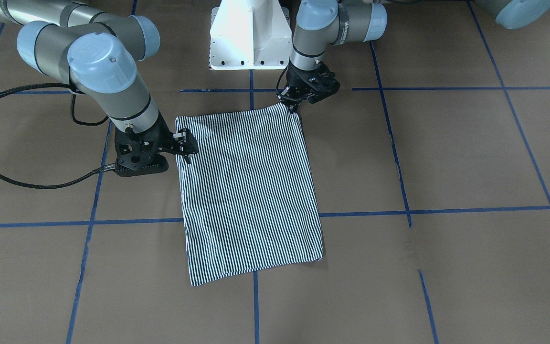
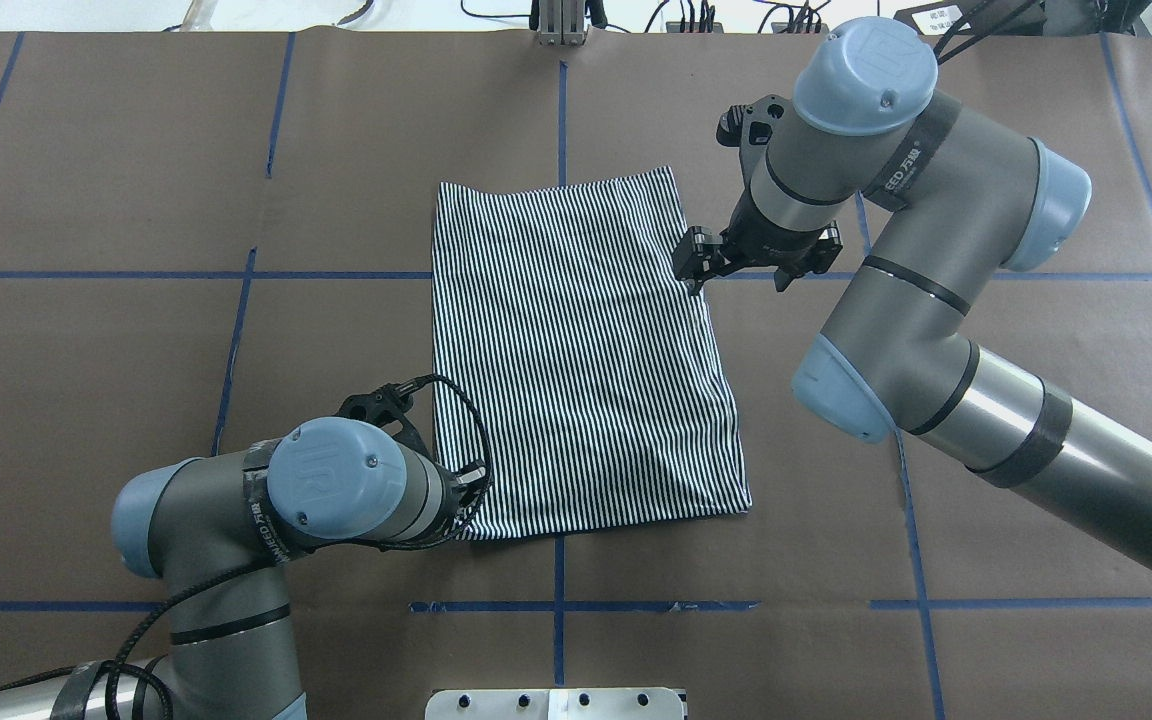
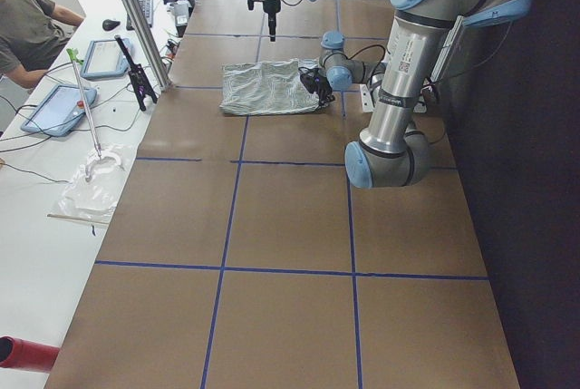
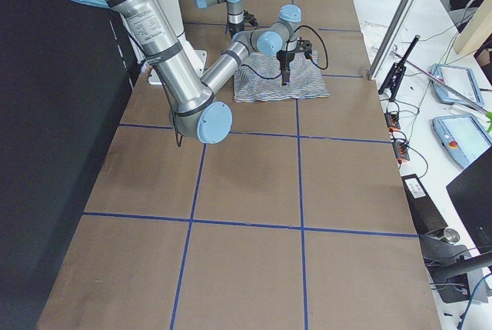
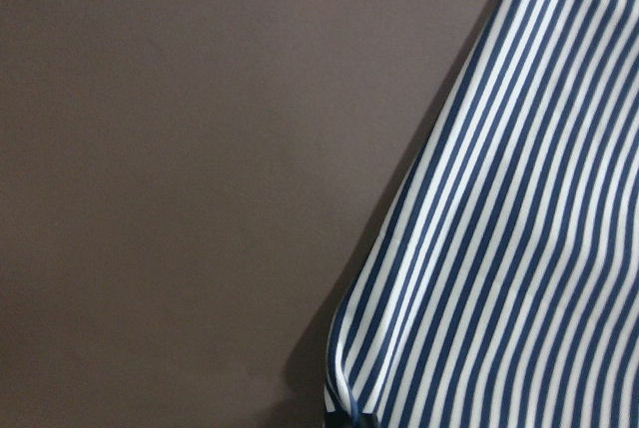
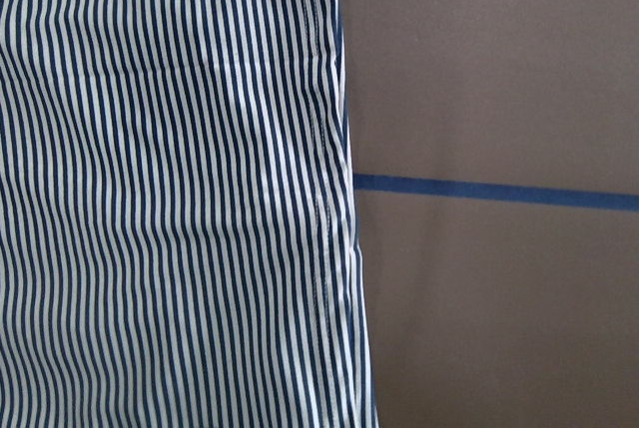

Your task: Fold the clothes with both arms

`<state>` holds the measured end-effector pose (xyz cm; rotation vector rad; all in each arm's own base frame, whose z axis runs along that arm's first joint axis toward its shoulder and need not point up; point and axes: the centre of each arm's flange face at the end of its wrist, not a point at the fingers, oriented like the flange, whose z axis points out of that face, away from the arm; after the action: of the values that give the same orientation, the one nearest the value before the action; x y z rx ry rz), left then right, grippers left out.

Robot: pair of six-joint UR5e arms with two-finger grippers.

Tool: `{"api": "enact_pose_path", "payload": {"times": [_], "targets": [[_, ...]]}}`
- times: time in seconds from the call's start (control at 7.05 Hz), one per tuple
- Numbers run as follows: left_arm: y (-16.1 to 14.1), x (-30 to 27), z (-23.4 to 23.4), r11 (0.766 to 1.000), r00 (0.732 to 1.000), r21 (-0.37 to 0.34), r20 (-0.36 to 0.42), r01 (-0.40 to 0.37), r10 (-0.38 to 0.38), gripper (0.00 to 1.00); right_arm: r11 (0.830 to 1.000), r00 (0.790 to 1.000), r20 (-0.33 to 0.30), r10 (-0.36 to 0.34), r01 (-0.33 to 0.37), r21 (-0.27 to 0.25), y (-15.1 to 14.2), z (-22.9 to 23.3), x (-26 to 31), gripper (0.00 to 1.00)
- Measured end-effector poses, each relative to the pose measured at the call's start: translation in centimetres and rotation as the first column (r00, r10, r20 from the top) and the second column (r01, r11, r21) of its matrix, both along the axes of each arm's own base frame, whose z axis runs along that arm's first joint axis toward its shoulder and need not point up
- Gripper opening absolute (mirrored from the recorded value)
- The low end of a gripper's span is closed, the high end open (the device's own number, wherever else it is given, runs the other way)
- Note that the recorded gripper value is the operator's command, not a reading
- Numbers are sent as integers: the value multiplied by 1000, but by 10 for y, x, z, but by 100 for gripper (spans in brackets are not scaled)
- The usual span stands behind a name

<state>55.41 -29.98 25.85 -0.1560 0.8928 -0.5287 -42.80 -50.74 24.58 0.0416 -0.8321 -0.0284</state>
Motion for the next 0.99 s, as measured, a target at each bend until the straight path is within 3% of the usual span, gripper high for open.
{"api": "enact_pose_path", "payload": {"times": [0.28,0.43,0.57,0.85,0.99], "targets": [[1,-2,10,1000,1000,21,15,-24,23,0,988,996,14,83,-80,-129,43,-12,-29,100],[1,-2,13,999,999,38,21,-39,38,0,965,988,14,156,-149,-214,69,-18,-48,100],[0,-1,14,998,999,49,24,-47,46,0,927,969,14,245,-230,-296,93,-21,-67,100],[0,-1,13,996,998,62,20,-56,55,0,824,912,-24,409,-380,-420,140,-13,-107,100],[1,-3,9,996,998,65,12,-59,58,0,799,895,-51,444,-421,-428,152,-5,-122,100]]}}
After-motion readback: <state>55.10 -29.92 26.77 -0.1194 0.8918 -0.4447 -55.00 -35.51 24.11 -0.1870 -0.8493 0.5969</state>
